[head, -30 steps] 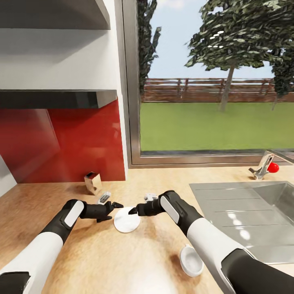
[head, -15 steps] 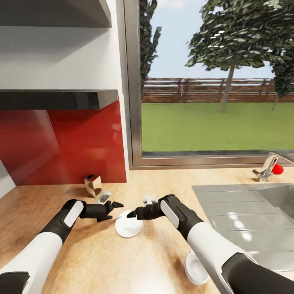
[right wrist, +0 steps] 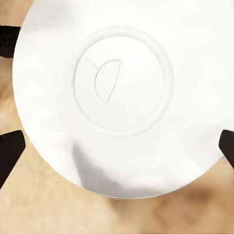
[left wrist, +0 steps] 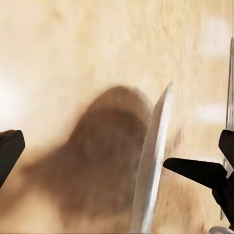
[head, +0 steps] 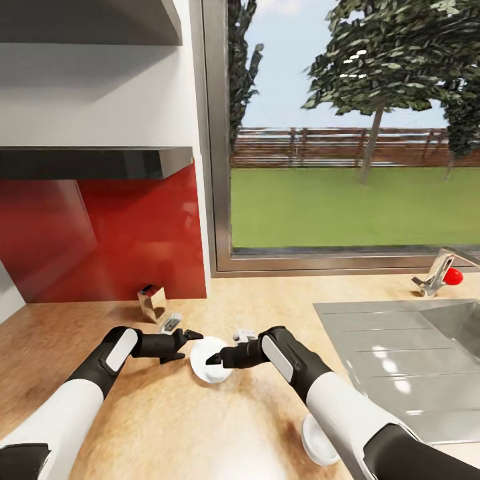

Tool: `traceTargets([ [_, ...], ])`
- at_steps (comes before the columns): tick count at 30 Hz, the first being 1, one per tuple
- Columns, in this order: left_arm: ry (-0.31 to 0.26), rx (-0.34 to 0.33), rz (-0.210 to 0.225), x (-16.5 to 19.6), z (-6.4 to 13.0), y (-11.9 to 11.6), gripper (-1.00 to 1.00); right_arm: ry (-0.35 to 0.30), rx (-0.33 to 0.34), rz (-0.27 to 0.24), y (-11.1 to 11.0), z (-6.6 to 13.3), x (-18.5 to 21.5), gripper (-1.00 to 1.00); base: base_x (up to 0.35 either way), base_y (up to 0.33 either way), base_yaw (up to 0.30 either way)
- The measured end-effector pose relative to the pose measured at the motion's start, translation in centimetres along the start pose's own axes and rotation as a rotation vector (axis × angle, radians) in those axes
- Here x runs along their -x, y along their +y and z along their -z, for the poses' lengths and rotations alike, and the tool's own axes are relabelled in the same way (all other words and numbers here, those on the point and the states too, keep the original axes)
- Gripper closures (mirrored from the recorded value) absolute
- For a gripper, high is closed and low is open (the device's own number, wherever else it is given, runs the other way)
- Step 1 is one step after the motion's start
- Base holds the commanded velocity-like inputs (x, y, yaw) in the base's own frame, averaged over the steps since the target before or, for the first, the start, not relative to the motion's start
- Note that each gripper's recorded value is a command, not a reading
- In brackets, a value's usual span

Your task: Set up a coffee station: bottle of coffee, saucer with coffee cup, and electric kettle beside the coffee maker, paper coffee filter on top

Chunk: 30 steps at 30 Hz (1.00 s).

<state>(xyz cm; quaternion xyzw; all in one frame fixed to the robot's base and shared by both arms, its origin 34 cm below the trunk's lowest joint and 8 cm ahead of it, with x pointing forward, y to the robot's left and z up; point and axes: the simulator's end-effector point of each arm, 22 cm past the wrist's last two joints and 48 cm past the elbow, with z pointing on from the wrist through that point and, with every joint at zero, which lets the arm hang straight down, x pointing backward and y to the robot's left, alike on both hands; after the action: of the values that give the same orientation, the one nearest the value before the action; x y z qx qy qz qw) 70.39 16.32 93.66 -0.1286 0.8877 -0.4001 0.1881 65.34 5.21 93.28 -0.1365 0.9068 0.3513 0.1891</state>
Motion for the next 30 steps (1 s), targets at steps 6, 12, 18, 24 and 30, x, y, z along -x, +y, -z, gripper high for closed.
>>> traceTargets([
  [6,0.007,-0.030,0.000,-0.4,-0.6,-1.1,-1.00,-0.001,0.008,0.001,0.3,-0.1,-0.2,-1.00,0.000,0.000,0.000],
  [12,0.003,-0.037,-0.007,-0.2,-0.5,-1.5,-1.00,0.000,0.010,0.001,0.4,-0.1,-0.2,-1.00,0.000,0.000,0.000],
  [18,0.005,-0.038,-0.009,-0.3,-0.5,-1.7,-1.00,0.000,0.011,-0.001,0.4,-0.1,-0.2,-1.00,0.000,0.000,0.000],
  [24,0.007,-0.037,-0.008,-0.3,-0.5,-1.6,1.00,-0.001,0.011,0.000,0.4,-0.1,-0.2,-1.00,0.000,0.000,0.000],
  [30,0.013,-0.035,0.002,-0.6,-0.6,-1.4,1.00,-0.004,0.007,0.008,0.4,0.0,-0.1,-1.00,0.000,0.000,0.000],
])
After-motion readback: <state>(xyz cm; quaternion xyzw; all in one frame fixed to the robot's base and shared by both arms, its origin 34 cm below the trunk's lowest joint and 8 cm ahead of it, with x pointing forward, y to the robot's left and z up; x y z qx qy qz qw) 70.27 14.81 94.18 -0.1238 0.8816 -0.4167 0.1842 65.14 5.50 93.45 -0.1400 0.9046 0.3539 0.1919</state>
